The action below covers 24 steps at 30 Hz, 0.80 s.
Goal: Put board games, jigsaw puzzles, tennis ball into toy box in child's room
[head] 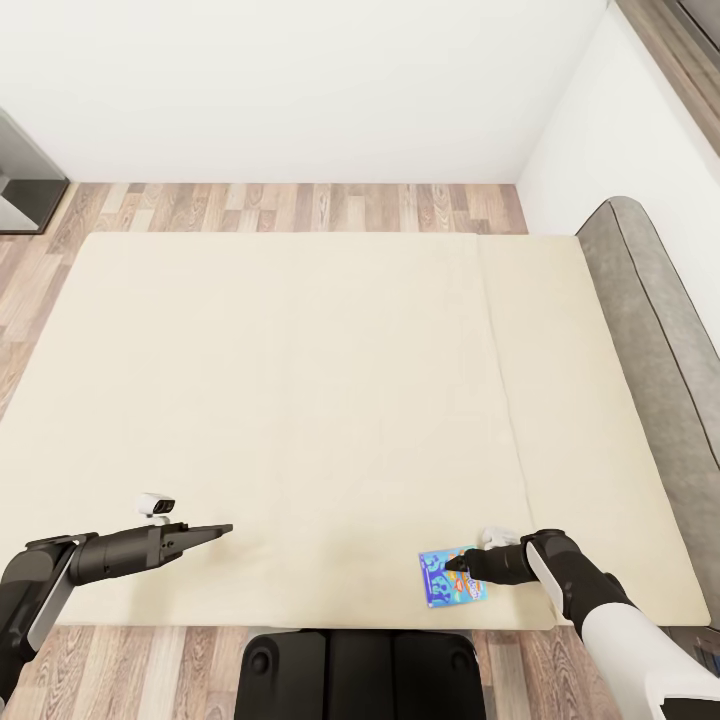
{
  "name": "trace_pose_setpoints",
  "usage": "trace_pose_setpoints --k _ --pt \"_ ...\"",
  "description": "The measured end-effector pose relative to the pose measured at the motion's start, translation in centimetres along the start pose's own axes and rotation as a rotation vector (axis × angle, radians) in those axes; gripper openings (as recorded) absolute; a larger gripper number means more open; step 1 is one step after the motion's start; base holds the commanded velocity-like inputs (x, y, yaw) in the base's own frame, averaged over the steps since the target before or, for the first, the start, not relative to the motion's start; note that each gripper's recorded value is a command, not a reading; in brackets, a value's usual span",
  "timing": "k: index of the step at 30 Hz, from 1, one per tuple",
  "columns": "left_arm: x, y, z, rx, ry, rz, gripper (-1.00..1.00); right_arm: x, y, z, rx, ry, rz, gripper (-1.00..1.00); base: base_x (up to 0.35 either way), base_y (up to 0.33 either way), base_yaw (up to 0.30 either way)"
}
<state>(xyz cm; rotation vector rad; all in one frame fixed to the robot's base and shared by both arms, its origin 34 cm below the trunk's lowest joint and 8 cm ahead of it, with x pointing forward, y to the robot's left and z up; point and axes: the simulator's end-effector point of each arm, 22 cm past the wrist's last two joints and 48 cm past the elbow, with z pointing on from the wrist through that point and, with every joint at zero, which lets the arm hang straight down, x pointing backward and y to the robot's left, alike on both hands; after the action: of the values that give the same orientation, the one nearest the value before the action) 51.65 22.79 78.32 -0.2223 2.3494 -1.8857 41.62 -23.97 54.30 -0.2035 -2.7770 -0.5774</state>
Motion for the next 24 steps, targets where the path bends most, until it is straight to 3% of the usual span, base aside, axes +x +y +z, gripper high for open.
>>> trace_pose_setpoints --k 13,24 --pt "0.0 0.0 0.0 0.000 0.000 0.000 1.00 0.0 0.0 0.0 0.000 0.000 0.000 1.00 0.000 0.004 0.000" --pt "-0.1 0.1 -0.4 -0.007 0.000 -0.003 1.00 0.3 2.9 1.1 -0.044 0.011 -0.007 1.00 0.000 0.053 0.000"
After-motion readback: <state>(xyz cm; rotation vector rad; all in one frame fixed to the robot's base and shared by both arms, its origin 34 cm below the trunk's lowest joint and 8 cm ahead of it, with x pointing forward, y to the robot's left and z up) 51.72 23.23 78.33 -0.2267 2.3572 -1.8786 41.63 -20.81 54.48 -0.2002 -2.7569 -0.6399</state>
